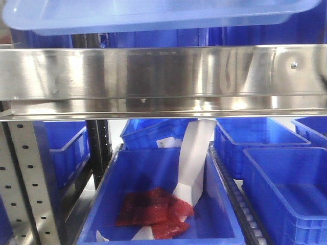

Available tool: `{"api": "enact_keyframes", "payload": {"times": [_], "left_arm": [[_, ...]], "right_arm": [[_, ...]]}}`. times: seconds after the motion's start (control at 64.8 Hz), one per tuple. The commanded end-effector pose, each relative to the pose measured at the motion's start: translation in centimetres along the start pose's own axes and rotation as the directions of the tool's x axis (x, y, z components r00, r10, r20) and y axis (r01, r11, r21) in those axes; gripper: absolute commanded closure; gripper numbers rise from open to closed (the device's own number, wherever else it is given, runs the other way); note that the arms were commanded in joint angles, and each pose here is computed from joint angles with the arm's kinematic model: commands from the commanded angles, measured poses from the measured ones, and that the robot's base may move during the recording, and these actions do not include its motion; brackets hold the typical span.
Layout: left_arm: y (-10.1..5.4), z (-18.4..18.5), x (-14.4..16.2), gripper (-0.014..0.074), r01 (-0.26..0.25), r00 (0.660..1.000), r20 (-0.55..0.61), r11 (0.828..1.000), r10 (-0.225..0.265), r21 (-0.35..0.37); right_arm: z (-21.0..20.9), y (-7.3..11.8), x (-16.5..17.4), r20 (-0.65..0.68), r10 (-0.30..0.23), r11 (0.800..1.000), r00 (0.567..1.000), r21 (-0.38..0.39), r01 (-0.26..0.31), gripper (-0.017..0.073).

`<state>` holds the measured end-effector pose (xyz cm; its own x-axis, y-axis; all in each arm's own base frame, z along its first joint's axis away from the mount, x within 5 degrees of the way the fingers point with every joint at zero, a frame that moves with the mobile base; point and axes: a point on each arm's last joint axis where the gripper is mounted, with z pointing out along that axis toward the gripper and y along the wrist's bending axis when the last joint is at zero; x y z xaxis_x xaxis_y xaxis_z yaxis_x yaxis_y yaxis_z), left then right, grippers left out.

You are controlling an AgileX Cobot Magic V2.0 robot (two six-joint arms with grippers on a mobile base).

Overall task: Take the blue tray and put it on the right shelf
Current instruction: 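Lower the tray onto the upper shelf roller track with both grippers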

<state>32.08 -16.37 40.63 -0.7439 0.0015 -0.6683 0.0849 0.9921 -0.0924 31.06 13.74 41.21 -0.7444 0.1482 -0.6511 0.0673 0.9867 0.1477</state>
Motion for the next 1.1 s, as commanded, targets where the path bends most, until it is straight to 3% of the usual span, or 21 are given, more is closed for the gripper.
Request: {"api": "enact_keyframes", "payload": {"times": [0.0,0.231,0.432,0.694,0.787,0.941,1.08], "left_arm": [[-1.6,-2.4,-2.8,0.0487,0.096,0.979,0.152,0.964,-0.137,0.249],[-0.1,0.7,-4.0,0.0487,0.151,0.973,0.141,0.963,-0.185,0.223],[-0.1,3.2,-4.0,0.0487,0.158,0.976,0.114,0.967,-0.183,0.200],[-0.3,5.8,-3.4,0.0467,0.156,0.984,0.060,0.974,-0.168,0.167],[-0.3,5.8,-3.4,0.0387,0.156,0.984,0.059,0.974,-0.167,0.167],[0.2,5.9,-3.3,0.0159,0.123,0.989,0.064,0.986,-0.130,0.113],[1.2,6.0,-3.1,0.0118,0.089,0.995,0.048,0.996,-0.090,0.027]], "right_arm": [[-2.0,2.8,-2.5,0.168,0.089,0.962,0.982,-0.271,-0.041,0.0316],[1.6,3.3,-4.3,0.217,0.115,0.958,0.969,-0.282,-0.051,0.0316],[4.2,3.2,-4.3,0.193,0.113,0.965,0.975,-0.255,-0.061,0.0316],[4.5,3.2,-4.3,0.189,0.108,0.967,0.976,-0.246,-0.059,0.0302],[4.7,3.1,-4.1,0.176,0.104,0.970,0.979,-0.237,-0.061,0.0245],[5.9,3.0,-3.8,0.149,0.086,0.978,0.985,-0.202,-0.055,0.0095],[6.8,2.7,-3.7,0.148,0.038,0.991,0.988,-0.135,-0.018,0.0028]]}}
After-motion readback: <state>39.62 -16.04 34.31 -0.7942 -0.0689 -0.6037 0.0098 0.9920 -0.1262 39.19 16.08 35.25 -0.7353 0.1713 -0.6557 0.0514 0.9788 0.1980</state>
